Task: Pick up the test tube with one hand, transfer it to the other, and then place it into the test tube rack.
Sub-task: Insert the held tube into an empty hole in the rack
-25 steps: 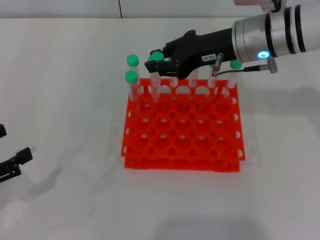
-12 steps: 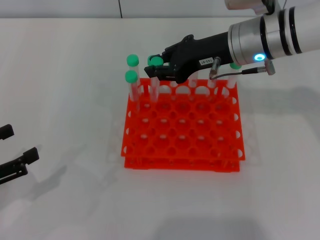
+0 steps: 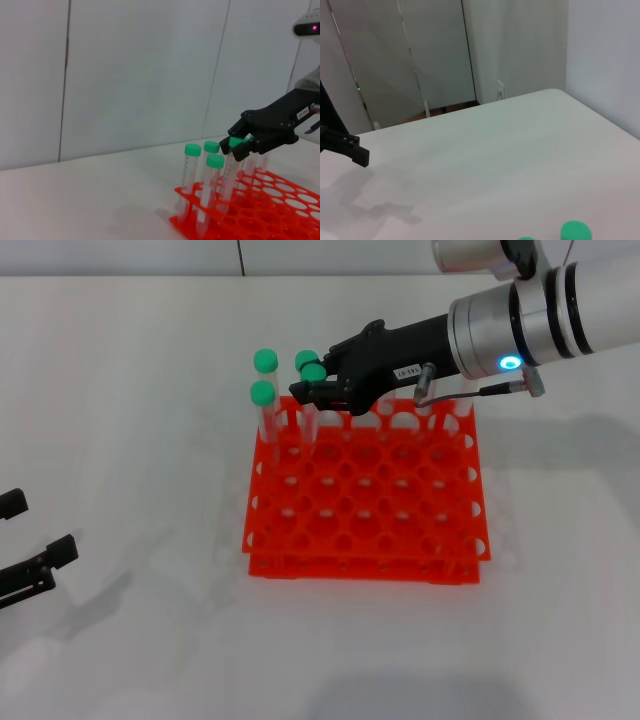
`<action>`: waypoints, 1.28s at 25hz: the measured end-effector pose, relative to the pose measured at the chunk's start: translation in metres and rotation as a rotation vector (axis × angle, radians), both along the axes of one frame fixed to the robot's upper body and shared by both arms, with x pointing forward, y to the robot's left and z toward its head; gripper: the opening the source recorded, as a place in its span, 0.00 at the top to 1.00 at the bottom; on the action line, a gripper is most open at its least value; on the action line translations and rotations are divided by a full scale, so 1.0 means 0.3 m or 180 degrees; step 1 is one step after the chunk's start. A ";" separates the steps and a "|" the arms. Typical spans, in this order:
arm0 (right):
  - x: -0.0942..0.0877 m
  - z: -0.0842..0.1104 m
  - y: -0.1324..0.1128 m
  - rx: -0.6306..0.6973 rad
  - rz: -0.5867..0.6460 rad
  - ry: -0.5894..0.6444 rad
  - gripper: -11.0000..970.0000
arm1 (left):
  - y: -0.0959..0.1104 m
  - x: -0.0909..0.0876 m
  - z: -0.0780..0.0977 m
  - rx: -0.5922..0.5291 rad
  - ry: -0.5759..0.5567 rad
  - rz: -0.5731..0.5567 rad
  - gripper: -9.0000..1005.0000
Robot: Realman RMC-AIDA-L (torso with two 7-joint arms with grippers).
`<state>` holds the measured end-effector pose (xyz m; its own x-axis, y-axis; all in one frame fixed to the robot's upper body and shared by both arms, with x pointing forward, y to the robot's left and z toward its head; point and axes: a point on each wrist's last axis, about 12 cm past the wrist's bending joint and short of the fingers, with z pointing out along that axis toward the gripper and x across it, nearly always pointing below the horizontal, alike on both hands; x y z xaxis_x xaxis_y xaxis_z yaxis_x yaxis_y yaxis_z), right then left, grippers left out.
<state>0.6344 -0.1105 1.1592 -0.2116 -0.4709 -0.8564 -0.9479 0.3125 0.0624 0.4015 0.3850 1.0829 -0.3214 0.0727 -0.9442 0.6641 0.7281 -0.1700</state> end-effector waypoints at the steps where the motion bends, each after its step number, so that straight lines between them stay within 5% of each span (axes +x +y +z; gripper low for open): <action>1: 0.000 0.000 0.001 -0.0002 0.0002 0.0000 0.67 | 0.000 0.000 0.000 0.0000 -0.0001 -0.0001 0.11; 23: -0.010 0.005 0.009 0.0003 0.0064 -0.0019 0.67 | 0.003 -0.003 -0.004 -0.0008 0.0001 0.0012 0.11; 26: -0.016 0.011 0.003 0.0038 0.0079 -0.0030 0.47 | 0.006 -0.005 -0.003 -0.0008 -0.0004 0.0024 0.11; 32: -0.070 0.029 -0.086 0.0231 0.0092 -0.0089 0.37 | 0.005 -0.002 -0.002 0.0003 -0.0024 0.0013 0.11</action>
<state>0.6133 -0.1362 1.1678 -0.1742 -0.4131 -0.8939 -0.9581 0.2806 0.0571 0.4008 0.3865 1.0823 -0.3145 0.0724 -0.9465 0.6624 0.7309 -0.1642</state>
